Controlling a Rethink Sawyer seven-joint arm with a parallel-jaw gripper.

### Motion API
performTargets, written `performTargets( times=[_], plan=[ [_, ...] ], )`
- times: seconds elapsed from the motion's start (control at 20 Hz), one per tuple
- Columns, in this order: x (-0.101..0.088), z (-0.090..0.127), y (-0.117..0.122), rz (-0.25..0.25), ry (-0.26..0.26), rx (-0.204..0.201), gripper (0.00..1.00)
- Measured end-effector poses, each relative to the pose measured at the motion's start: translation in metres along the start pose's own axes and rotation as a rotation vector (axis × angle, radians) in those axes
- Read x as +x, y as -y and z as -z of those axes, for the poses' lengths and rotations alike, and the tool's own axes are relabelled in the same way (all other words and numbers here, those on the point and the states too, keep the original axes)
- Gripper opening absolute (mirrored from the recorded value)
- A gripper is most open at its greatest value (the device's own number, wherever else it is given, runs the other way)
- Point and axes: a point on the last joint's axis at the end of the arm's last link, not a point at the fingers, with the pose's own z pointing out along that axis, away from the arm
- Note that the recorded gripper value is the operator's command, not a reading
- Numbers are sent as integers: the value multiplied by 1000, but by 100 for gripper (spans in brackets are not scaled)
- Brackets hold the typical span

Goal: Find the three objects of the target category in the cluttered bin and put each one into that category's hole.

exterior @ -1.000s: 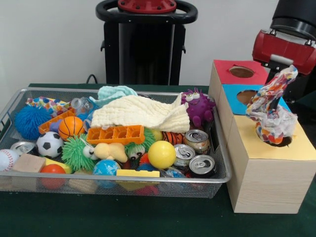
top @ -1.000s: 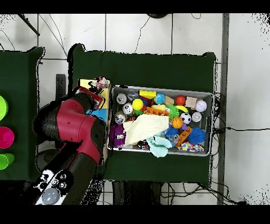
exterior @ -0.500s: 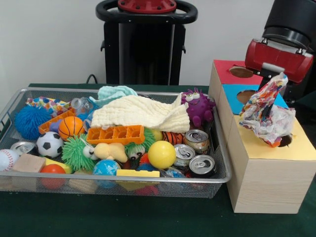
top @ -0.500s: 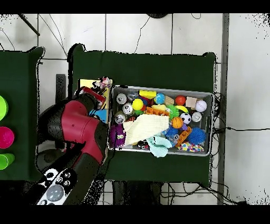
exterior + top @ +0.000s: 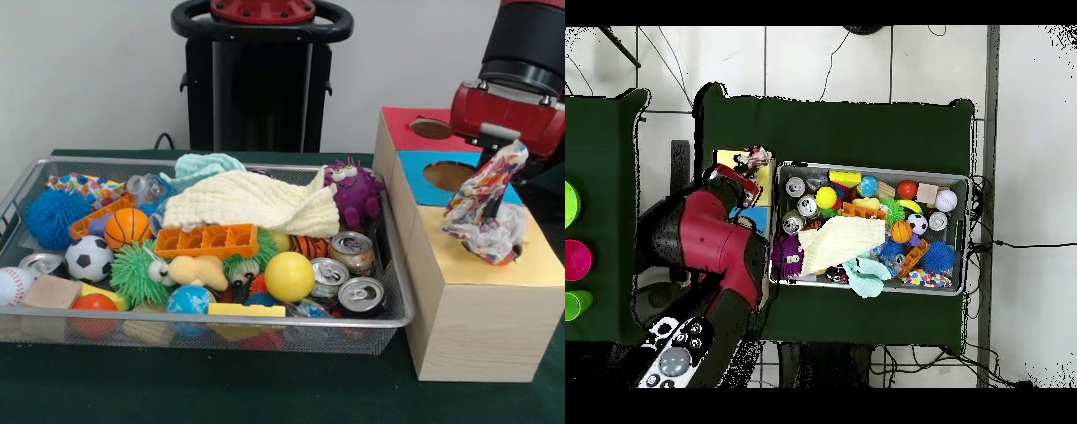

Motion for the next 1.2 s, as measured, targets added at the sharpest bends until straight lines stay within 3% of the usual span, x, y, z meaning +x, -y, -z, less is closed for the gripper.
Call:
performTargets(
  times=[0.25,0.7,1.2],
  plan=[
    [15,-4,-5,-23,-31,-21,0],
    [24,-24,0,-77,-98,-36,0],
    [25,-28,0,-84,-107,-38,0]
  ],
)
